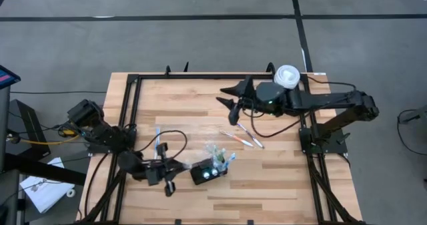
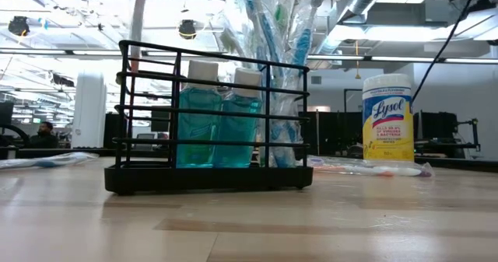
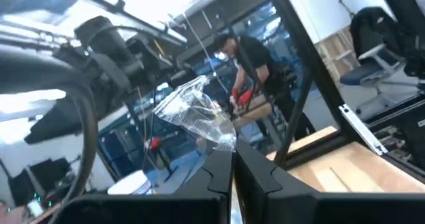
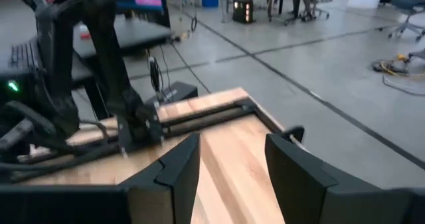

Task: Pick & Place toothbrushing station
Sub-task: Put the orange toothbrush into the mesh organizer

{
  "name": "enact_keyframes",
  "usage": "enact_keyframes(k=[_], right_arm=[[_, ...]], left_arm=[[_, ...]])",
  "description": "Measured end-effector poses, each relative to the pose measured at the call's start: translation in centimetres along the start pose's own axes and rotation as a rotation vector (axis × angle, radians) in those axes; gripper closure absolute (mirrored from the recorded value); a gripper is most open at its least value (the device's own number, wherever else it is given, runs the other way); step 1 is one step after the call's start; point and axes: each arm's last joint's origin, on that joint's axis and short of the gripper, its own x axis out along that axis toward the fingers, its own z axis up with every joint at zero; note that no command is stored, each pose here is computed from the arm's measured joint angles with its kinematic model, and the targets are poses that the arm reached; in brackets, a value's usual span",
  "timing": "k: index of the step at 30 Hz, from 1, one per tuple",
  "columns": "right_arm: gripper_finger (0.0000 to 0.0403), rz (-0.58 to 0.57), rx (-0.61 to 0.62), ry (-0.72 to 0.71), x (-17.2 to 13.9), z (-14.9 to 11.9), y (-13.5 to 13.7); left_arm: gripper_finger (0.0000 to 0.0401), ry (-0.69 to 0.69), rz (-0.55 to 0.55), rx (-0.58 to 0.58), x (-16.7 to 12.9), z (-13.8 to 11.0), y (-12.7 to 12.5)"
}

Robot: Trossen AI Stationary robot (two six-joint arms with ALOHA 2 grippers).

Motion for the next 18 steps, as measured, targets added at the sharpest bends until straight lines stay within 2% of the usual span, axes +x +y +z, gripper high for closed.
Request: enact_keyframes(k=[6,10,18], right_arm=[[0.0242,0.022,0.01,-0.02,2.5,-0.9,0.9],[0.0242,0.024,-0.014,-0.016,3.8,-1.7,1.1],[0.0242,0.038,-0.043,-0.033,3.7,-1.3,0.8]], left_arm=[[0.0401,0.061,0.038,0.015,-1.8,-1.7,0.5],[0.0401,0.056,0.021,-0.005,-1.3,-2.5,0.5],[0.0401,0.128,0.027,-0.012,-0.3,-5.4,-0.2]])
